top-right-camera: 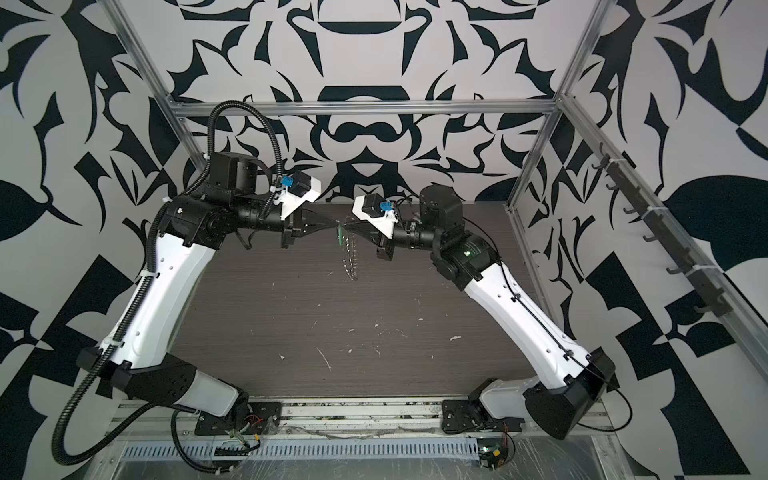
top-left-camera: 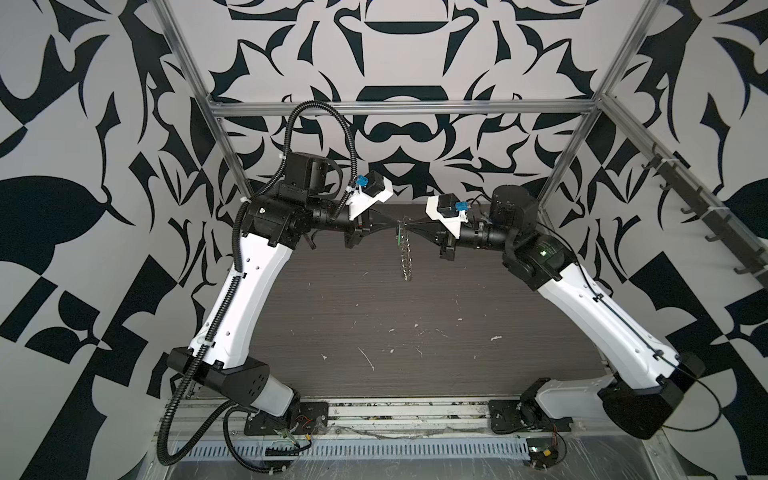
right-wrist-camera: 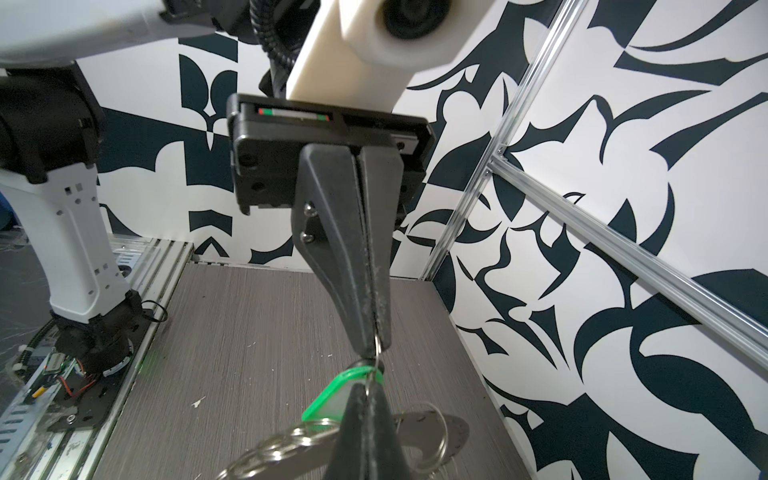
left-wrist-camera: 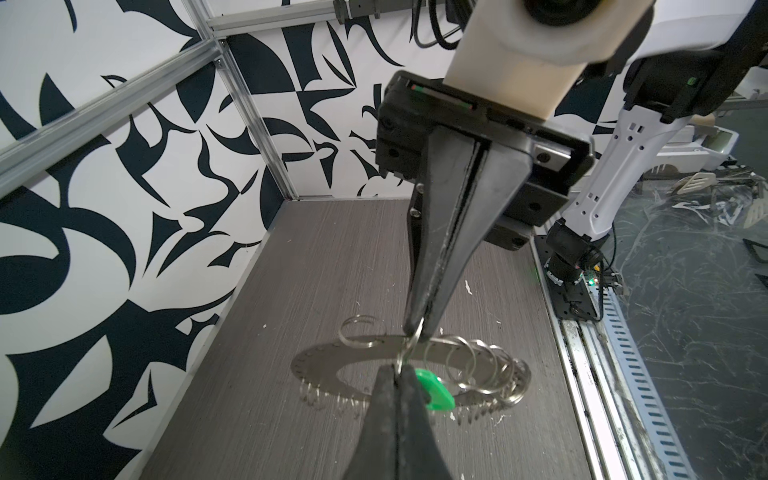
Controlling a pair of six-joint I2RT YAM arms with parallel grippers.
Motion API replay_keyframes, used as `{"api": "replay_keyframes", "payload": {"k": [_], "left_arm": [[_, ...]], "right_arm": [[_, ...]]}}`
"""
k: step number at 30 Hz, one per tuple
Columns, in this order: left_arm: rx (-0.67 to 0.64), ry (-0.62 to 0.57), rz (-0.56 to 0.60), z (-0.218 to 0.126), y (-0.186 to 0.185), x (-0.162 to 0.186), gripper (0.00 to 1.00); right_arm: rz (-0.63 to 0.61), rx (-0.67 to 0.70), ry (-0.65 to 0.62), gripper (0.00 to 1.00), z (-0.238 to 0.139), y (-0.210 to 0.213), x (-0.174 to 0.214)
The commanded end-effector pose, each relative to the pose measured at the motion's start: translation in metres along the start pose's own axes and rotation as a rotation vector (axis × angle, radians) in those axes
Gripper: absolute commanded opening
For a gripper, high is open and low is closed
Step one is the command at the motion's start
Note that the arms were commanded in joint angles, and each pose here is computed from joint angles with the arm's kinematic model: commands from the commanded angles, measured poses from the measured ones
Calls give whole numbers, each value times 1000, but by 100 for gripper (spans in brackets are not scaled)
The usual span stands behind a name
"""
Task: Remove the keys from the keyring
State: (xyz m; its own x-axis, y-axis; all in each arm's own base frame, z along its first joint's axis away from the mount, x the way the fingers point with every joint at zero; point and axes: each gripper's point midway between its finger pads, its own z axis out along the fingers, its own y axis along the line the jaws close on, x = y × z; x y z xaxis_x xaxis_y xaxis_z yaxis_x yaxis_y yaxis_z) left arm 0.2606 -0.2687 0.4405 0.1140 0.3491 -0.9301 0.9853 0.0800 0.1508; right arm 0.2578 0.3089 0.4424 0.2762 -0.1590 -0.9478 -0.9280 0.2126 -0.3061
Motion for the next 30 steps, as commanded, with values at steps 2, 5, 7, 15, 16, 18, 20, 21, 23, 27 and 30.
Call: {"api": "replay_keyframes", "payload": {"k": [2, 5, 7, 15, 16, 18, 20, 21, 23, 27, 30], "left_arm": [[-57, 28, -40, -5, 19, 9, 0], [-40, 21, -60, -2, 19, 11, 0], [-36, 19, -70, 1, 20, 15, 0], [-88, 20, -35, -2, 27, 12, 0], [-105, 17, -19, -4, 29, 8, 0], [-131, 11, 4, -9, 31, 0, 0], [-137, 5, 17, -11, 32, -4, 0], [-134, 6, 15, -10, 32, -3, 0], [-115, 11, -2, -7, 32, 1, 0], [-116, 22, -11, -4, 31, 7, 0], [-131, 31, -8, -6, 32, 8, 0]], "right_arm": [[-78, 11, -171, 0, -23, 6, -52], [-85, 6, -206, 0, -24, 6, -60], [-82, -2, -222, 0, -24, 5, -65], [-40, 29, -163, 0, -19, 1, -41], [-29, 46, -138, 0, -17, -1, -33], [-12, 85, -86, 0, -15, -7, -16], [3, 87, -79, 0, -13, -8, -11], [8, 91, -82, 8, -14, -9, -13], [11, 102, -86, 33, -15, -11, -17], [3, 114, -78, 45, -18, -12, -22], [-1, 116, -66, 46, -20, -12, -23]]}}
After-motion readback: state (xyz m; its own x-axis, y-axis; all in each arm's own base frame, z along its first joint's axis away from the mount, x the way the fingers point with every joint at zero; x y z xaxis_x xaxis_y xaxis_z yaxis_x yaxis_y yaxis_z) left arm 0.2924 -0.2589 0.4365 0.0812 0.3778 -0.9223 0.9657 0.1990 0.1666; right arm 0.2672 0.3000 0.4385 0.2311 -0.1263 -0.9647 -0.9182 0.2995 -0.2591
